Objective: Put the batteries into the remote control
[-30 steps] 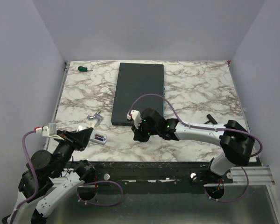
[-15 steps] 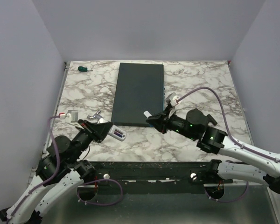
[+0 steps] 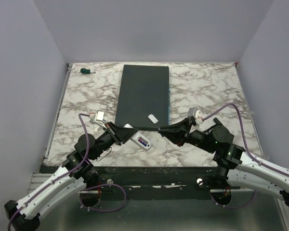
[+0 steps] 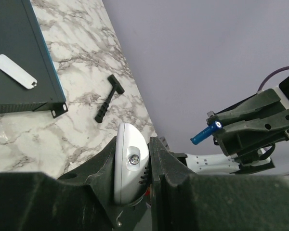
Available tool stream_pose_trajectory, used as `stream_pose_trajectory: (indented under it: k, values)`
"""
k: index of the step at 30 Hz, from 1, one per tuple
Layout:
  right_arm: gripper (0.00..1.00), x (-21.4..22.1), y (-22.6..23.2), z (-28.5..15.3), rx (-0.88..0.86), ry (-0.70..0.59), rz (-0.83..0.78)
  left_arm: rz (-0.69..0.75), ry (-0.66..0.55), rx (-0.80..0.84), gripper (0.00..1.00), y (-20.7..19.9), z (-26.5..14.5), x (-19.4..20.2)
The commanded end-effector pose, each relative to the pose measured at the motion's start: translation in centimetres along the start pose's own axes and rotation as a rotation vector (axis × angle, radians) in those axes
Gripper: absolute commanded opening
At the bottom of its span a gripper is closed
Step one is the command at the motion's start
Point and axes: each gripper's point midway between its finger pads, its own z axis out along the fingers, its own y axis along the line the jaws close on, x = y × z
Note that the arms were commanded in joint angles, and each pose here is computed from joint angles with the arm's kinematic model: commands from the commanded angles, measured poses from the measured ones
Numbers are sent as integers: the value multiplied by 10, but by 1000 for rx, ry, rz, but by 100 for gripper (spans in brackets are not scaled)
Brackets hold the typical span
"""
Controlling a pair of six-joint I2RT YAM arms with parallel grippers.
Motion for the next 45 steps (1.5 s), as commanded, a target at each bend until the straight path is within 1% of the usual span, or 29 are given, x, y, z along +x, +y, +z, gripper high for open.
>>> stream_pose_trajectory:
  k: [1, 7, 12, 15, 22, 31, 37, 45]
  values:
    - [1, -16, 21, 1, -122, -84, -43, -88, -46, 149, 0, -33, 3, -11]
    - [1, 2, 29, 13, -176, -33, 7, -87, -32, 108, 0, -30, 10, -11]
    - [1, 5, 32, 20, -197, -42, 37, -95, -55, 76, 0, -23, 9, -13]
    - [1, 7, 35, 22, -217, -42, 49, -79, -56, 78, 0, -25, 8, -15]
    - [1, 25, 40, 32, -253, -1, 89, -94, -30, 82, 0, -24, 12, -9]
    - [1, 37, 36, 39, -247, 26, 68, -122, 4, 105, 0, -22, 13, 1]
    - [1, 46, 33, 39, -235, 36, 68, -128, 1, 117, 0, -21, 9, 2]
    - [1, 48, 31, 42, -231, 33, 48, -127, 31, 130, 0, -23, 10, 8]
